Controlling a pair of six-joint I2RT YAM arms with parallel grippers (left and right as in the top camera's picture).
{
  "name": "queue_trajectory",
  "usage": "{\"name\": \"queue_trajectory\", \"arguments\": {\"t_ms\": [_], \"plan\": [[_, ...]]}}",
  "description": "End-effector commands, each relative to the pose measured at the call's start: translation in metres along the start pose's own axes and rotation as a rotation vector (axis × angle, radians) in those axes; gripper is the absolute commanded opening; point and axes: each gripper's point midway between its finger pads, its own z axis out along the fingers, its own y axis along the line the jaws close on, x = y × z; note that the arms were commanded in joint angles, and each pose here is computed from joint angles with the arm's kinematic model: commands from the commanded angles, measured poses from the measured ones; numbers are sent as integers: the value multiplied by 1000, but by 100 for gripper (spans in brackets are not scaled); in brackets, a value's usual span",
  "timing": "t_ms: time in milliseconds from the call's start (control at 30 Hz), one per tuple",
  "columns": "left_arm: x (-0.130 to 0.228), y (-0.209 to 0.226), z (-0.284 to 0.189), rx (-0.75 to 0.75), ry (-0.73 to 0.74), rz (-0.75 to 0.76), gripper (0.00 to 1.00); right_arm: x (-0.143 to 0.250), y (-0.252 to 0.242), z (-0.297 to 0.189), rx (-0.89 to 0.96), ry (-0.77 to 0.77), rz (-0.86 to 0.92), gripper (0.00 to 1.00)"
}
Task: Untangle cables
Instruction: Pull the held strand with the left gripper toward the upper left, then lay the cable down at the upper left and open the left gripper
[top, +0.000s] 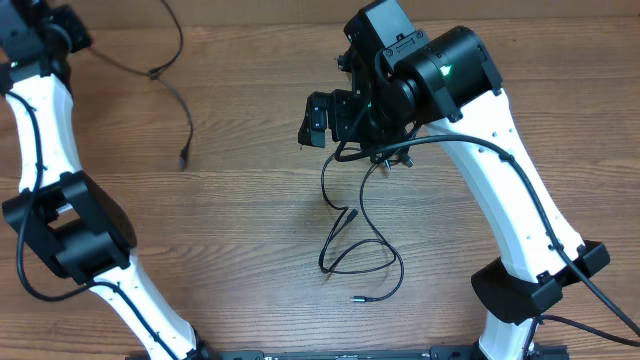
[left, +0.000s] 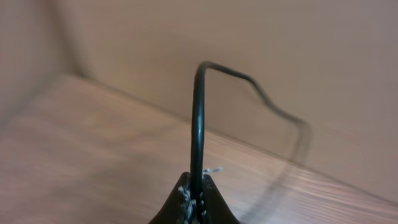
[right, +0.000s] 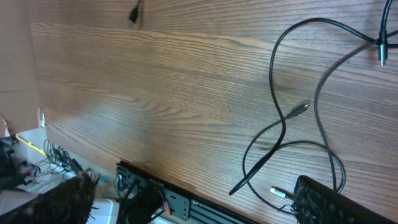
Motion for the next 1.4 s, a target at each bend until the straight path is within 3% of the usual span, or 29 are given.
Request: {"name": "queue_trajectory", "arguments": {"t_ms": [0,33,133,167,300,433,667,700,800,833,900,967,1367], "plan": [[-18,89,-10,-338,-61,50,10,2,3,-7,-4,-18,-19,100],[-20,102,-13,-363,-67,41,33,2,3,-7,-4,-18,-19,100],[-15,120,-14,-335,-47,15,55,1,3,-7,-4,-21,-19,100],[-13,126,-15,-333,-43,-11,75,1,3,-7,-6,-23,-20,100],[0,152,-21,-360,-6,-108,71,2,3,-7,-4,-19,-19,100],[24,148,-21,-324,97,-120,87,2,3,-7,-4,-19,-19,100],[95,63,-26,7,412,-172,88,-3,1,-7,11,-43,-23,100],[102,51,-29,44,447,-181,87,-4,0,-7,16,-48,-23,100],[122,24,-37,90,542,-214,63,-5,-3,-7,30,-53,-22,100],[129,15,-39,94,572,-221,65,-5,-3,-7,31,-53,-22,100],[143,-1,-43,108,624,-210,78,-6,-5,-7,42,-59,-21,100],[157,-19,-44,120,666,-181,82,-6,-7,-7,55,-62,-21,100],[221,-87,-22,29,656,67,72,-5,-8,-7,61,-57,-19,100]]}}
